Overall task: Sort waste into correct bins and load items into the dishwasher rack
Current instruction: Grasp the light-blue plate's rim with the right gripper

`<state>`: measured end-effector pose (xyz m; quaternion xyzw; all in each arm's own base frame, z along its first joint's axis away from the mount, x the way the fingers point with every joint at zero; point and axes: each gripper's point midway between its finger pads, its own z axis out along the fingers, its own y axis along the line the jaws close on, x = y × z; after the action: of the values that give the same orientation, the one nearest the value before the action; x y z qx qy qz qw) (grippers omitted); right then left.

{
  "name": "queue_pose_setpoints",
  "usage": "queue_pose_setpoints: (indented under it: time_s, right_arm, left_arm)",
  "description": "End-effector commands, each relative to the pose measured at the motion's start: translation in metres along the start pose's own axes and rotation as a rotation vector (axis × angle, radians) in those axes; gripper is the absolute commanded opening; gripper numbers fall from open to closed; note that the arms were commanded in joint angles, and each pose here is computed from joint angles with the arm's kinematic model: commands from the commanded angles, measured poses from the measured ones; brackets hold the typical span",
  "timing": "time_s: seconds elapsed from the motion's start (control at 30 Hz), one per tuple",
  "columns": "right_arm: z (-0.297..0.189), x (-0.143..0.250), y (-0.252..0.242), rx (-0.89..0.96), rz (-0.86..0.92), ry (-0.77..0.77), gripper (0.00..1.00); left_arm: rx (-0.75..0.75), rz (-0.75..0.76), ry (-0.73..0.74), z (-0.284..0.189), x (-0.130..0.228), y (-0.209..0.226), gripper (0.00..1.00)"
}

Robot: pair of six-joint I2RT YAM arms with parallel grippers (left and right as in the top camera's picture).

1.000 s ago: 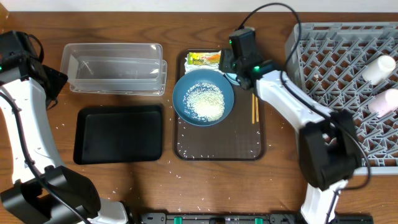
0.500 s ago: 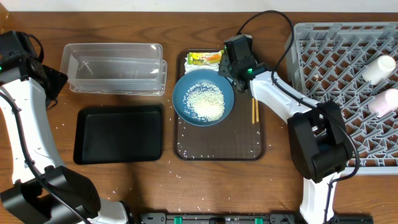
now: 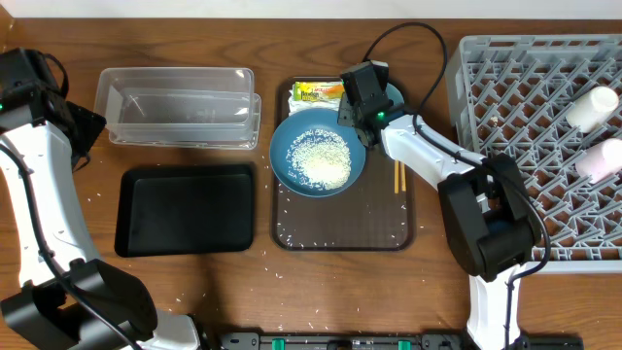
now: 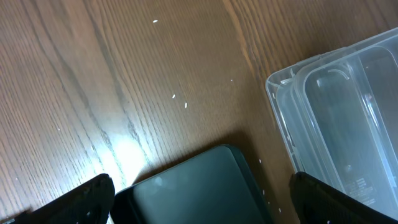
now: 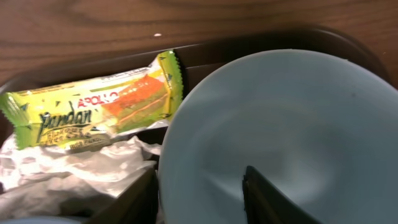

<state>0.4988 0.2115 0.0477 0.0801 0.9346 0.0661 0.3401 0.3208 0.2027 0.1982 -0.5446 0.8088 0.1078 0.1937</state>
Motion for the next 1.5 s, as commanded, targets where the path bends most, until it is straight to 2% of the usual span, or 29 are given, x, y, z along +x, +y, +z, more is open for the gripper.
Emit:
queue_pose_setpoints:
  time_s: [0.0,0.3,0.4,0.5,0.67,0.93,0.97,1.07,1.13,1.47]
  right_arm:
    - [0.006,0.006,-0.004,0.034,-0.007,0.002,0.35]
    - [0.008,0.010,0.004,0.011,-0.012,0.017,0.35]
    - [0.006,0.006,0.010,-0.016,-0.008,0.022,0.26]
    - [0.000,-0.003,0.017,-0.033,-0.007,0.024,0.12]
    - [-0.024,-0.034,0.033,-0.056,-0.001,0.013,0.01]
    - [-0.080,-0.095,0.033,-0.099,0.035,-0.011,0.01]
    - [-0.083,-0.099,0.033,-0.117,0.026,-0.008,0.04]
    - [-0.085,-0.103,0.031,-0.143,0.012,0.003,0.28]
    - [-0.077,-0.095,0.027,-0.123,-0.003,0.022,0.34]
    - [-0.015,-0.031,0.025,-0.065,-0.052,0.160,0.40]
  left_arm:
    - [-0.007,-0.008,-0.007,0.000,-0.002,0.001,0.93]
    - [-0.007,-0.008,-0.007,0.000,-0.002,0.001,0.93]
    - [-0.007,-0.008,-0.007,0.000,-0.002,0.001,0.93]
    - [-0.007,-0.008,-0.007,0.000,-0.002,0.001,0.93]
    - [-0.007,-0.008,-0.007,0.000,-0.002,0.001,0.93]
    - [-0.007,-0.008,-0.007,0.000,-0.002,0.001,0.93]
    - [-0.007,-0.008,-0.007,0.000,-0.002,0.001,0.93]
    - [-0.007,-0.008,-0.007,0.000,-0.002,0.001,0.93]
    - [-0.007,-0.008,-0.007,0.000,-0.002,0.001,0.93]
    - [-0.007,-0.008,-0.007,0.000,-0.002,0.001,0.93]
